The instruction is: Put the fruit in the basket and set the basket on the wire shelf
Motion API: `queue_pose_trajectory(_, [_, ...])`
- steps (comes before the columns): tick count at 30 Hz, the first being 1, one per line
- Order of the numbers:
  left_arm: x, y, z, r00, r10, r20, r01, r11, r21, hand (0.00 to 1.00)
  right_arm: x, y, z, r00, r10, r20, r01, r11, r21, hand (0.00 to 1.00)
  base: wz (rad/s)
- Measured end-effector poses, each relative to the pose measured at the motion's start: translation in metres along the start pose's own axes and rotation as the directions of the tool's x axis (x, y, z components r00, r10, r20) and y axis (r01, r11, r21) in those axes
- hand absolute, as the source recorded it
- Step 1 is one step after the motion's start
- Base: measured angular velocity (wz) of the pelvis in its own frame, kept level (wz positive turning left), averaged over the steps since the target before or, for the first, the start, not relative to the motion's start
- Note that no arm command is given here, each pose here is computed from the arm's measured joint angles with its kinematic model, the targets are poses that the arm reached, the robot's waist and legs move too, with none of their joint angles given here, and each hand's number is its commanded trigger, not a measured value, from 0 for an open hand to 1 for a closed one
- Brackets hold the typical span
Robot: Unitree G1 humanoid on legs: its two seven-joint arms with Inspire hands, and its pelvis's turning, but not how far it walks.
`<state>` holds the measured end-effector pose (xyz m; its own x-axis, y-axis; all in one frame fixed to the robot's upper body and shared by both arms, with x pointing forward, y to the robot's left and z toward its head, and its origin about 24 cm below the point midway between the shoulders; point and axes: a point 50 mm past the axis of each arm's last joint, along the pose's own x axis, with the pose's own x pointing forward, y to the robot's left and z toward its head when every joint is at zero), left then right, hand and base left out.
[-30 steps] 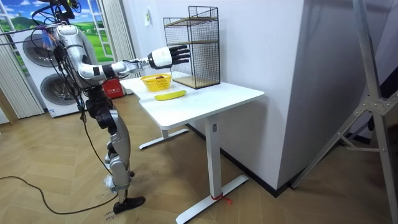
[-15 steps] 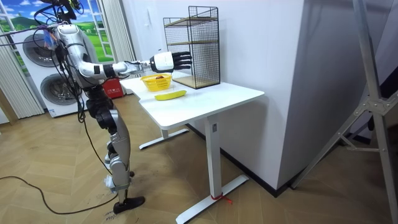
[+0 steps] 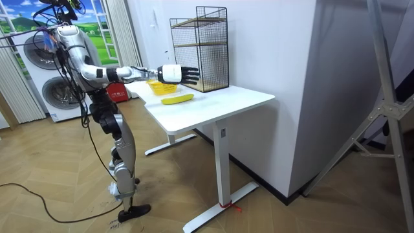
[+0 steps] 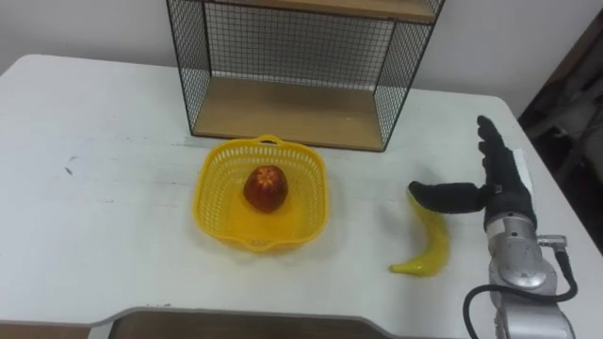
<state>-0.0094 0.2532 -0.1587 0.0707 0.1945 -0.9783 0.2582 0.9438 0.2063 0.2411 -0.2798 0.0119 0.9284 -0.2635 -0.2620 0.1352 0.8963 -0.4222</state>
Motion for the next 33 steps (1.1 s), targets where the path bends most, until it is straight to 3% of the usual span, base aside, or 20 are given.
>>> queue_pose_trajectory(16, [-0.001,0.000,-0.003,1.000,0.001,-0.009,-0.001,1.000,-0.005,0.00,-0.008,0.007,-0.020,0.989,0.107,-0.099,-0.119,0.984,-0.130,0.00,0.00])
queue_pose_trajectory(33, [-0.001,-0.003,-0.010,0.999,0.008,-0.040,-0.010,0.999,-0.036,0.00,-0.025,0.014,-0.043,0.975,0.145,-0.170,-0.168,0.977,-0.129,0.00,0.00])
